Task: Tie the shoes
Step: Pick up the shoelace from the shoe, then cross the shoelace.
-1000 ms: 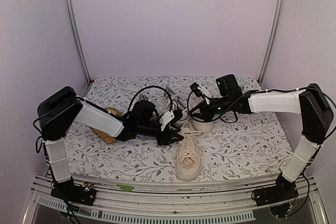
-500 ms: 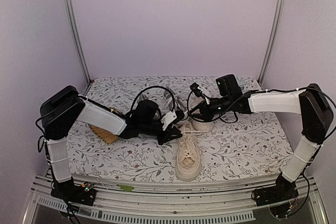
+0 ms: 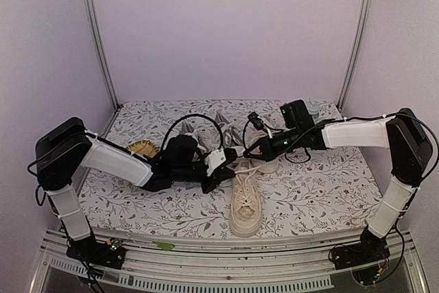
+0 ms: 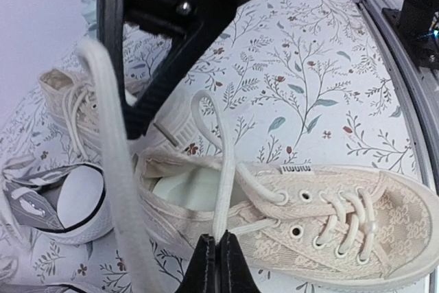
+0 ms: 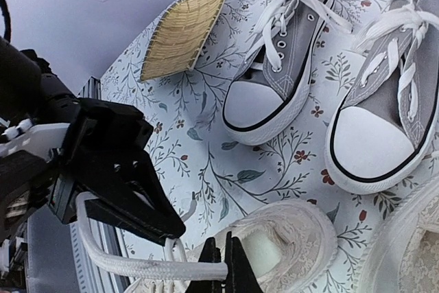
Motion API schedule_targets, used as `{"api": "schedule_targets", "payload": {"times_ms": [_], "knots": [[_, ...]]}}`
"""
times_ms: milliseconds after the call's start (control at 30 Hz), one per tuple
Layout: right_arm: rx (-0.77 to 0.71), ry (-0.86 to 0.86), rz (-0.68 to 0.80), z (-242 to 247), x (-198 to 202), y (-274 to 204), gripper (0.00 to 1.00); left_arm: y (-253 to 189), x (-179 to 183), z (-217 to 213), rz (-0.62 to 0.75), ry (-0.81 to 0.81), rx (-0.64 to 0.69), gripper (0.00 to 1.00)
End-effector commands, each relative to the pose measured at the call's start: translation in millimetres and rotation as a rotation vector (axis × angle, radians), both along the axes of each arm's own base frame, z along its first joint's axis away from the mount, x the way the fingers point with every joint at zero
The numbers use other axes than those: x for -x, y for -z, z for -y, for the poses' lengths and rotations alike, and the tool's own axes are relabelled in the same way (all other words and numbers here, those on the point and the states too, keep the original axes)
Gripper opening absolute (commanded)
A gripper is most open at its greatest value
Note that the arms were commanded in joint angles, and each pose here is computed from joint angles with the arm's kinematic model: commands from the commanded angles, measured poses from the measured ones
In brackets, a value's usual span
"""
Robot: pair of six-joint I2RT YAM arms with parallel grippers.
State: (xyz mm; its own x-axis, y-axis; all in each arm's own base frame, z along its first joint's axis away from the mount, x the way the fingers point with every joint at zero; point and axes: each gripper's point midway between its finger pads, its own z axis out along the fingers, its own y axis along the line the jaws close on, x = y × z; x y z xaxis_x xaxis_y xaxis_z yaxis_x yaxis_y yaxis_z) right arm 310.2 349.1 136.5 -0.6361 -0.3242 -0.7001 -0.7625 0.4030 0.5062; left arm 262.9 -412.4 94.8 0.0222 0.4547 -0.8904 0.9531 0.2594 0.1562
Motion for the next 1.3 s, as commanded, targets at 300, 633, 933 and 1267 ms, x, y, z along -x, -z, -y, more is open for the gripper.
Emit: {"api": "schedule_targets", "payload": {"times_ms": [300,633,933,1267], "knots": [[0.010,-0.209,-0.312,-7.0,60.7,7.2,0.01,-53.7,11.3,4.6,0.245,0.011,0.109,0.00],[0.185,-0.287,-0.390,4.9,94.7,28.1,0.03,-54.0,32.3,14.8,0.283,0.078,0.172,0.00],[0.328,-0.232,-0.304,16.0,75.8,34.7,0.45,-40.8,37.3,19.9,0.258,0.095,0.160,0.00],[0.406,-0.057,-0.149,38.1,21.8,10.3,0.51,-36.8,16.9,19.8,0.235,-0.016,0.150,0.00]]}}
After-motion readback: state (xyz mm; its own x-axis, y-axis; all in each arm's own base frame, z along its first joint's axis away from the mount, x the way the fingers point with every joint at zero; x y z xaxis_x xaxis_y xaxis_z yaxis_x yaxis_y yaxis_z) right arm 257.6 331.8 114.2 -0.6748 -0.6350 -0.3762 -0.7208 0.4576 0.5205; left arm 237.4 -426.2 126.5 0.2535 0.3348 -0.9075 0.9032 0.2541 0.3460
